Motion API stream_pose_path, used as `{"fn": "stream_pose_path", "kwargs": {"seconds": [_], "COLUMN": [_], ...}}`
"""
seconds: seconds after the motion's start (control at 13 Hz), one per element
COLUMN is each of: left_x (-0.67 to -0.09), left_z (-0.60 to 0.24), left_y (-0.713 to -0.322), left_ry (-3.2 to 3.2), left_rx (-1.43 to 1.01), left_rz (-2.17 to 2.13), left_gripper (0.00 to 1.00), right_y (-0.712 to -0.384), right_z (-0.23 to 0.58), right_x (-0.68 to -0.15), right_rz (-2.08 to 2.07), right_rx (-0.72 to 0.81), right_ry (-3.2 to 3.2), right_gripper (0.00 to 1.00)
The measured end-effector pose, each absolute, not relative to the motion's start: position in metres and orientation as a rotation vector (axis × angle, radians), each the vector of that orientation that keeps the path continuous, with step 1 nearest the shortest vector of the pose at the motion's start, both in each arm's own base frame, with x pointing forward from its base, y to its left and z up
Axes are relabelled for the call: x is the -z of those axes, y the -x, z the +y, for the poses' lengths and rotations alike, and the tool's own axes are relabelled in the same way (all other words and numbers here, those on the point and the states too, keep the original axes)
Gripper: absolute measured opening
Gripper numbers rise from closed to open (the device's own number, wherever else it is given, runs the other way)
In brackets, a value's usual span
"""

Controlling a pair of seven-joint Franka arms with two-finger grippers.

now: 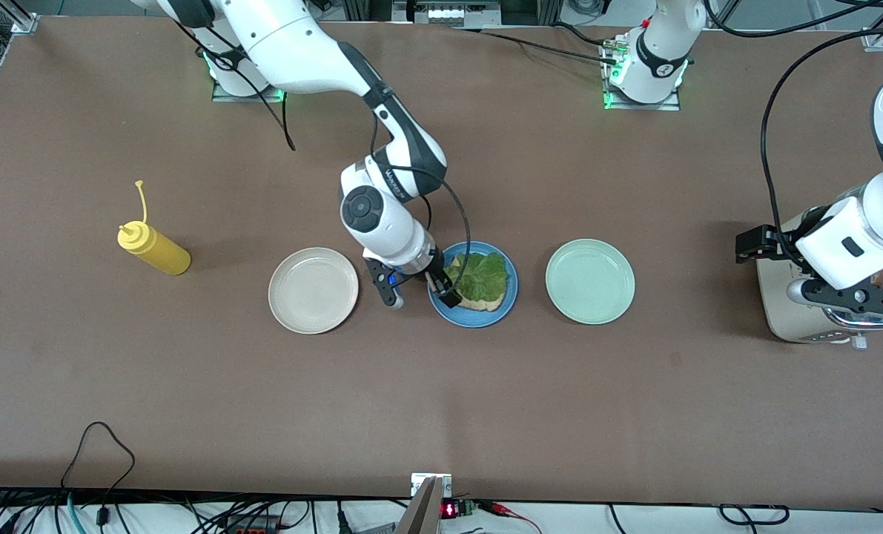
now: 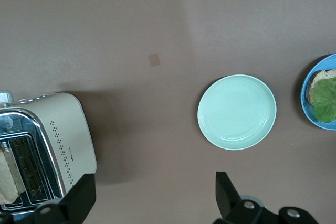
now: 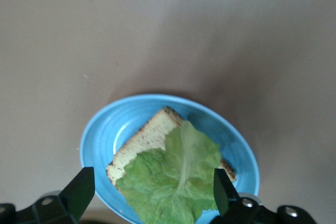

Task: Make sandwich in blue plate with both arms
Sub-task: 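Withdraw the right gripper from the blue plate toward its side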

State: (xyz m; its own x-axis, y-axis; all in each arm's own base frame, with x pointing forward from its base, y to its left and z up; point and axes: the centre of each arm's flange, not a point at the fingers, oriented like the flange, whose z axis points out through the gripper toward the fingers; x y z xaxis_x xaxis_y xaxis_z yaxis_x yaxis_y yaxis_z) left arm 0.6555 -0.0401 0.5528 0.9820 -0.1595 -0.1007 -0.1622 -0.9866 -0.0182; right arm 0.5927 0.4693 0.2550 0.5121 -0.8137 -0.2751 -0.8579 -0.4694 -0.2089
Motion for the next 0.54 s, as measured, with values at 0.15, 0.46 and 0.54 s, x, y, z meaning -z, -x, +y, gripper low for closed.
{"fn": "stream_pose_path", "kwargs": {"seconds": [0.15, 0.46, 0.54], "left_x": [-0.553, -0.553, -0.553], "left_z": [-0.04, -0.04, -0.04], "left_y": [-0.656, -0.655, -0.655], "left_ry": [3.101, 3.101, 3.101], "left_rx": [-0.154, -0.154, -0.154], "left_rz": [0.252, 0.252, 0.252], "left_gripper": [1.0, 1.0, 1.0], "right_y": [-0.6, -0.605, -0.605], "right_z": [0.452, 0.391, 0.366], "right_x": [-0.298, -0.392, -0.411], "right_rz": [1.327, 1.099, 1.029], "right_rx": [-0.24, -0.331, -0.378], "right_ry": [2.497, 2.657, 2.694], "right_gripper": [1.0, 1.0, 1.0]}}
